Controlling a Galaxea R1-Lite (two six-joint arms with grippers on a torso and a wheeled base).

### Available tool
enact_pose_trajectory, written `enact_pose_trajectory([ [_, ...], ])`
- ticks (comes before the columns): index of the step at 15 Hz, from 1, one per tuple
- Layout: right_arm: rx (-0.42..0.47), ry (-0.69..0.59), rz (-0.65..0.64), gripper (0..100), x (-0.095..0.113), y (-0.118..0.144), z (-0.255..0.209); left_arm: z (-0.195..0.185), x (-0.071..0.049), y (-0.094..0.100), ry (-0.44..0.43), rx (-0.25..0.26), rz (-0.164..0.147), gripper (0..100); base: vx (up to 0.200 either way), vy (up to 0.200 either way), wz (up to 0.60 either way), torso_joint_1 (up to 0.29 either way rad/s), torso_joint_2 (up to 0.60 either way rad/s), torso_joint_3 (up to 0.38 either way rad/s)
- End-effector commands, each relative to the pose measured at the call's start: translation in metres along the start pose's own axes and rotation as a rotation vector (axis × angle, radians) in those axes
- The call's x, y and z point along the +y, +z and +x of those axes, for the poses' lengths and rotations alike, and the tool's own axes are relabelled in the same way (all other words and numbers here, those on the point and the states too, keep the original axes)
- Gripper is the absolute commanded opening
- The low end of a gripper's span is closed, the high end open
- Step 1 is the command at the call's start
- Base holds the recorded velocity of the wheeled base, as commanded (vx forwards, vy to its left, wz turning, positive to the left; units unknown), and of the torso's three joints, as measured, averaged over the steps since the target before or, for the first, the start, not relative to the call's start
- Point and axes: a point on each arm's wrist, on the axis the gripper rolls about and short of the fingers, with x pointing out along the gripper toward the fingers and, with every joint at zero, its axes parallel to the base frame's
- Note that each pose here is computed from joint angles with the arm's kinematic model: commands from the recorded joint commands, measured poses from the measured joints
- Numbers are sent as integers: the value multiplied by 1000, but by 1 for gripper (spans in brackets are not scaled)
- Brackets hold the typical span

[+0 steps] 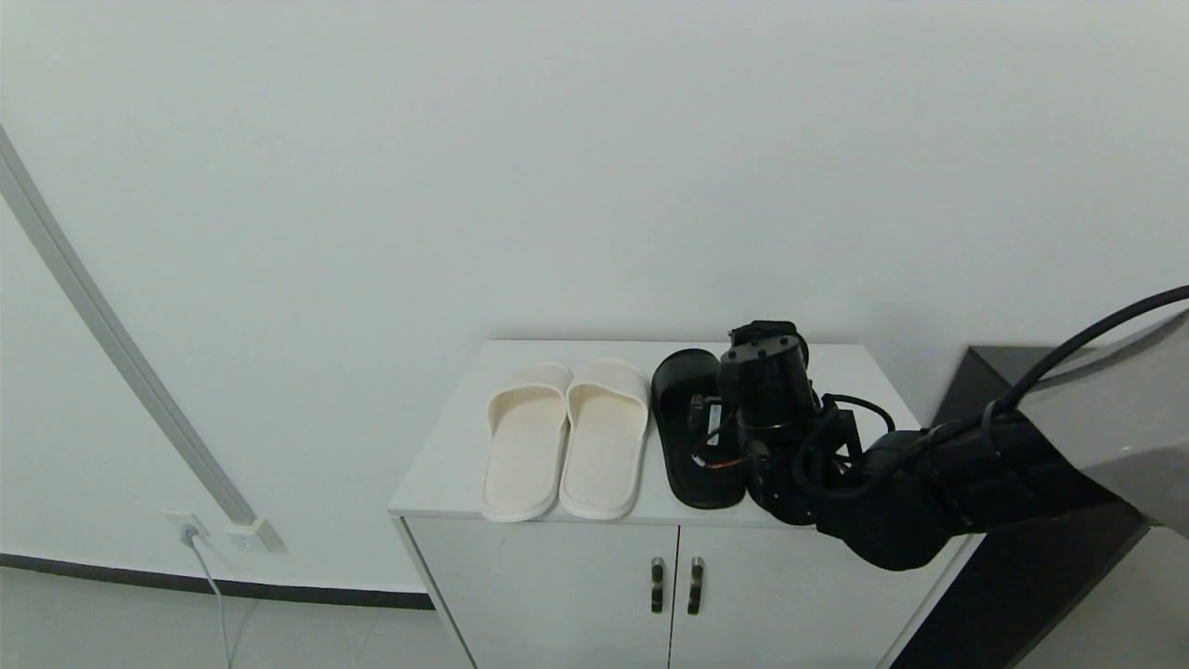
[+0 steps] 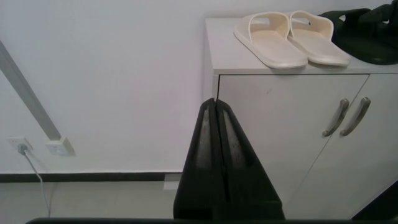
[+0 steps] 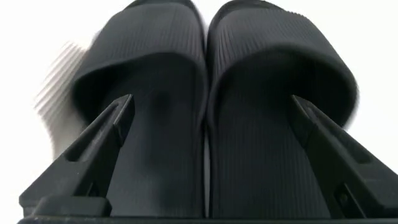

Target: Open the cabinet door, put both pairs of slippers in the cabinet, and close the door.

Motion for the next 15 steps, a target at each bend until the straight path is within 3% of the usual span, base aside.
enact_pose_trajectory([
  [1,7,-37,-13,100,-1,-8,24,0,0,0,0,0,-2,0,0,0,0,0,0,0],
  [9,-46,-31,-25,100,-2,-13,54,0,0,0,0,0,-2,0,0,0,0,0,0,0],
  [10,-46,-34,-24,0,-3,-12,54,0,0,0,0,0,-5,0,0,0,0,0,0,0],
  [15,-67,-27,-9,0,-6,-5,48,0,0,0,0,0,-5,0,0,0,0,0,0,0],
])
